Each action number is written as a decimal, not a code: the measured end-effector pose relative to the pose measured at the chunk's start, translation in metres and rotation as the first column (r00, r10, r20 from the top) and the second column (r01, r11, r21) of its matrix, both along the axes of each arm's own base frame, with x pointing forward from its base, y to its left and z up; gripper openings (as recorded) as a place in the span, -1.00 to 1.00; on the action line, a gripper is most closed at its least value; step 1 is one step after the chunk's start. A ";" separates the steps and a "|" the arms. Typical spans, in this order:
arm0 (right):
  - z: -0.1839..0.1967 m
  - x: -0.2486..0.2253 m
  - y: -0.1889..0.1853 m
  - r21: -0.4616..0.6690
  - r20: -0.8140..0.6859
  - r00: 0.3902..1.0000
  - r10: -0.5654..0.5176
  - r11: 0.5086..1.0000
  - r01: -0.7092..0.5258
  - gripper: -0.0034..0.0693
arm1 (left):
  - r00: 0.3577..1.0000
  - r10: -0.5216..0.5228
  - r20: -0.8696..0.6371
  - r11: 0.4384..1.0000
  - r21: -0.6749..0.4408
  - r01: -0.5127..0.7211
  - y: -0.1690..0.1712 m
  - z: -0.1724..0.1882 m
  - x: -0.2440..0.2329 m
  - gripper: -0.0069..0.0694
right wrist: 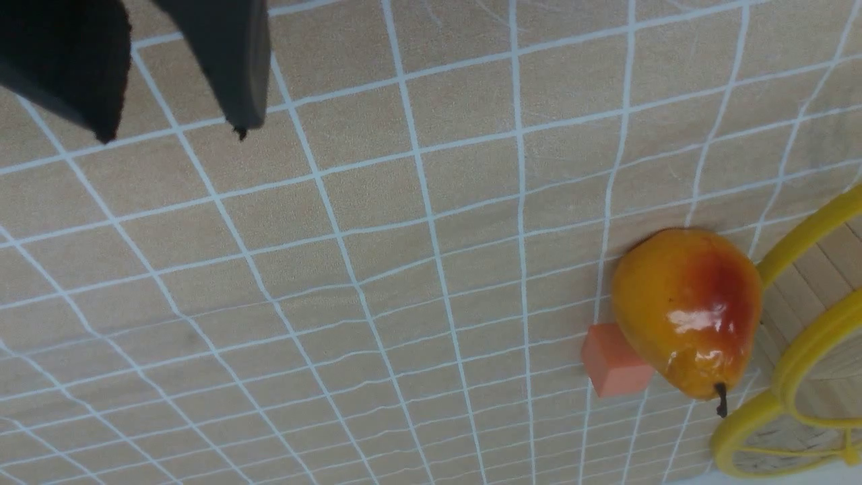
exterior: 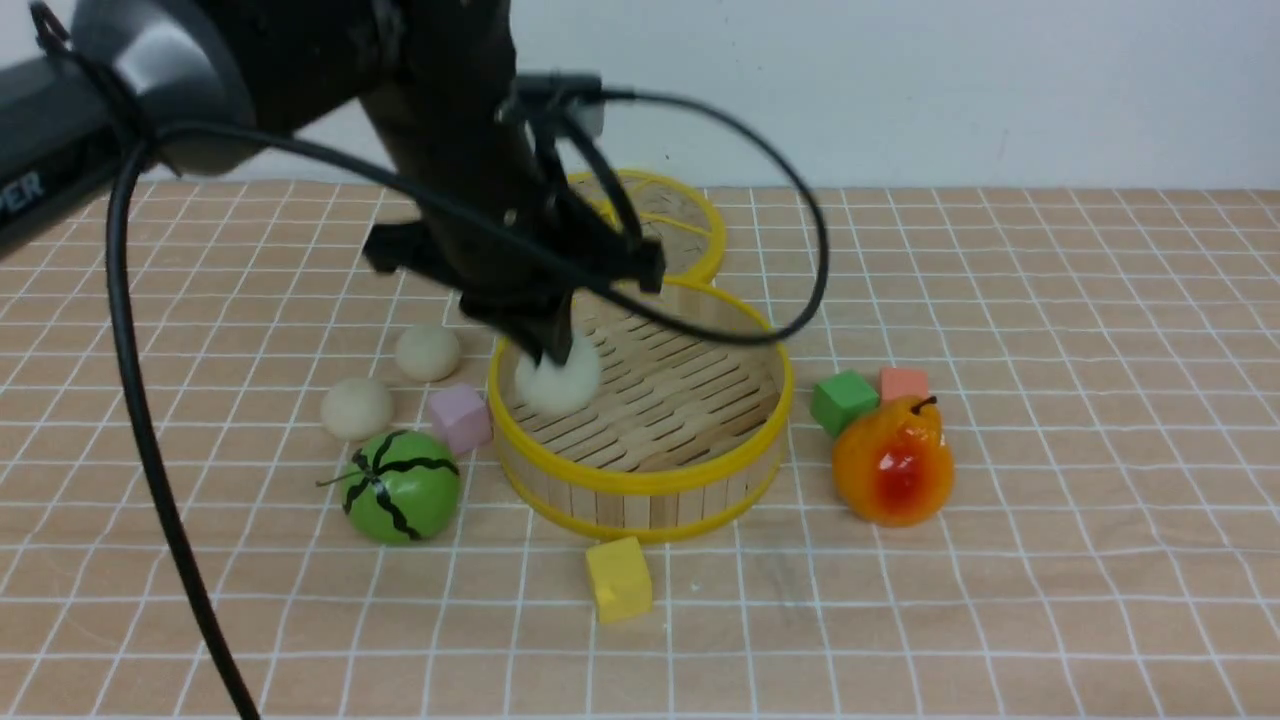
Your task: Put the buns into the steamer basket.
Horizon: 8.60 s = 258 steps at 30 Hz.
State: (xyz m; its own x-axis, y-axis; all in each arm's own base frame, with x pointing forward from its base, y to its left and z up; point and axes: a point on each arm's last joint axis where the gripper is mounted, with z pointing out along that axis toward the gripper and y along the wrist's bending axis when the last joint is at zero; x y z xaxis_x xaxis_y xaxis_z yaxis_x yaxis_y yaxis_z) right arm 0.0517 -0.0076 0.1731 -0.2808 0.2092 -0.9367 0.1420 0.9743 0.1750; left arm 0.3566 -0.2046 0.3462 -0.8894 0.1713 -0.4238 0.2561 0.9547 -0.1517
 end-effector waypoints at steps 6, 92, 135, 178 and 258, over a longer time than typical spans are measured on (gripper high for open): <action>0.000 0.000 0.000 0.000 0.000 1.000 0.000 1.000 0.000 -0.24 | 0.999 -0.044 0.006 0.998 -0.053 0.044 -0.026 -0.021 0.035 -0.85; 0.000 0.000 0.000 0.000 0.000 1.000 0.000 1.000 0.000 -0.24 | 0.945 0.317 -0.077 0.938 0.176 -0.300 0.139 -0.140 0.122 -0.20; 0.000 0.000 0.000 0.000 0.000 1.000 0.000 1.000 0.000 -0.24 | 0.996 0.090 -0.005 0.987 0.133 -0.089 -0.015 -0.110 0.091 -0.05; 0.000 0.000 0.000 0.000 0.000 1.000 0.000 1.000 0.000 -0.24 | 0.944 0.326 0.060 0.942 0.060 -0.329 0.105 -0.155 0.162 -0.81; 0.000 0.000 0.000 0.000 0.000 1.000 0.000 1.000 0.000 -0.24 | 0.883 0.334 0.330 0.927 -0.282 -0.245 0.178 0.028 -0.280 -0.85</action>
State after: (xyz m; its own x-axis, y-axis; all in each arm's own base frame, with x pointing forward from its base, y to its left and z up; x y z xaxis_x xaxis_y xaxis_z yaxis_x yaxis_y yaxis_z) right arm 0.0517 -0.0076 0.1731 -0.2808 0.2092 -0.9367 0.1420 0.9743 0.1750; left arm 0.0768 -0.0270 0.3738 -0.6576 -0.2094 -0.7237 0.0529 0.9454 -0.3216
